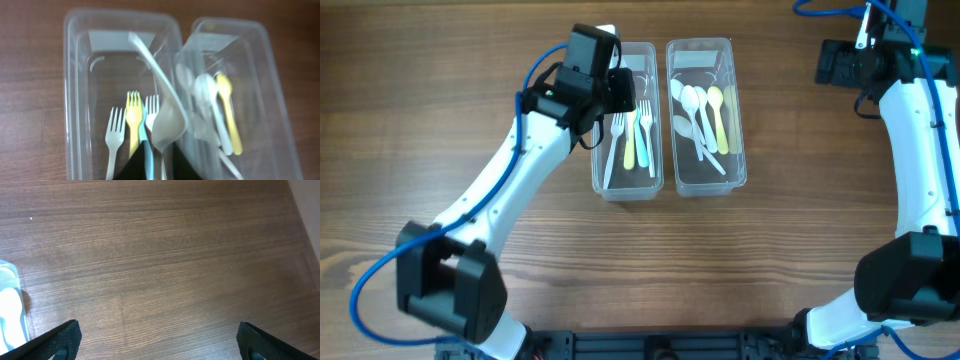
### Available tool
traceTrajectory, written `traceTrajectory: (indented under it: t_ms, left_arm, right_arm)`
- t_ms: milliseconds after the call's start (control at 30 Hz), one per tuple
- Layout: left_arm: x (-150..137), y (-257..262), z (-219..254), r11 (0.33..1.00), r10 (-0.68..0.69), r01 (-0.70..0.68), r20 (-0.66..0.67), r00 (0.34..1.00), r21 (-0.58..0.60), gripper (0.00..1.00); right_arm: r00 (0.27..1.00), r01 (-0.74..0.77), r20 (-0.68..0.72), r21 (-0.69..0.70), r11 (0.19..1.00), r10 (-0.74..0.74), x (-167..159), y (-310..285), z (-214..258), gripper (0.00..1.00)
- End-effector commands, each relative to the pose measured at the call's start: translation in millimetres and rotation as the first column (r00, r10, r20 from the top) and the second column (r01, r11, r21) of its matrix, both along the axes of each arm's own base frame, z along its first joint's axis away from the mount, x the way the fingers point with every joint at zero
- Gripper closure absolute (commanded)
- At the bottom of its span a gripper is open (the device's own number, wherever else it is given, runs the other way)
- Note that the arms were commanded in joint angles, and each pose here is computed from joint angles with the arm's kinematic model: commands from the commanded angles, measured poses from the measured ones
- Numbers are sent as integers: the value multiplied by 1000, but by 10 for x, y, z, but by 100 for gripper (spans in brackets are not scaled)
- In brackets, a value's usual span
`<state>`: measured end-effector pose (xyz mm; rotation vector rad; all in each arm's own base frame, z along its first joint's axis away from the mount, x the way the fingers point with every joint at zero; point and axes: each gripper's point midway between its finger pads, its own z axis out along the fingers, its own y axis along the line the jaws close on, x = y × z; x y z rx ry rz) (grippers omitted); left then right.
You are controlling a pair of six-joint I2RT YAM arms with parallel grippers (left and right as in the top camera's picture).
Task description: Pack container
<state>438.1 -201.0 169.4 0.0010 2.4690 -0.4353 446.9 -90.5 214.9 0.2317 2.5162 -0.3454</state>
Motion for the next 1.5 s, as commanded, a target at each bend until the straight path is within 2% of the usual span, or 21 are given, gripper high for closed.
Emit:
traceTrajectory:
  t_ms: [0,67,133,200,233,333,433,533,700,800,967,1033,1100,1200,1267,1333,1400,1467]
  left_arm:
    - [41,-1,-157,1000,18,-18,-31,999,19,42]
    - [42,-2,-160,1000,18,-18,-32,999,19,33]
    - [43,-1,-159,1000,18,-17,-31,999,19,20]
    - [51,30,-105,1000,24,-24,-20,999,15,16]
    - [65,81,-21,999,35,-35,-4,999,7,14]
    - [171,408,418,994,110,-108,88,990,-27,0]
    - [267,1058,869,964,265,-263,194,945,-34,0]
    - [284,1709,1063,929,359,-369,250,899,-9,0]
    - [57,2579,921,846,519,-532,168,838,40,0]
    - [-118,2844,974,819,554,-570,164,816,70,0]
    - [-317,2977,1255,792,590,-610,213,779,39,0]
    - [-471,2931,1264,787,601,-616,181,779,38,0]
    - [-676,2922,1224,774,618,-629,134,775,67,0]
    - [-959,3009,1190,731,658,-666,104,746,150,0]
    - [-988,3032,1196,721,665,-674,108,739,161,1]
    - [-986,3032,1195,718,670,-678,106,734,156,0]
    - [-987,3032,1194,717,672,-680,106,733,154,0]
    - [-987,3032,1194,717,672,-679,106,733,155,0]
  right_arm:
    - [1000,1,12,-21,1000,0,9,-19,71,0]
    - [1000,1,12,-21,1000,0,9,-19,71,0]
    - [1000,1,12,-21,1000,0,9,-19,71,0]
    - [1000,1,12,-21,1000,0,9,-19,71,0]
    - [1000,1,12,-20,1000,-1,9,-19,71,0]
    - [1000,1,12,-20,1000,-1,9,-19,71,0]
    - [1000,1,12,-21,1000,0,9,-19,71,0]
    - [1000,1,12,-21,1000,0,9,-19,71,0]
    - [1000,1,12,-21,1000,0,9,-19,71,0]
    - [1000,1,12,-21,1000,0,9,-19,71,0]
    - [1000,1,8,-20,1000,-1,9,-21,55,0]
    - [1000,-1,21,-21,1000,2,-3,-9,111,0]
    - [997,-11,79,-27,1000,13,-65,47,360,0]
    - [968,-32,249,-45,998,43,-344,190,1078,0]
    - [936,-40,346,-55,998,57,-569,259,1471,0]
    - [892,-37,448,-66,997,63,-929,288,1850,0]
    - [868,-33,492,-70,997,63,-1185,301,1974,0]
    - [847,-30,527,-74,997,64,-1589,322,1937,0]
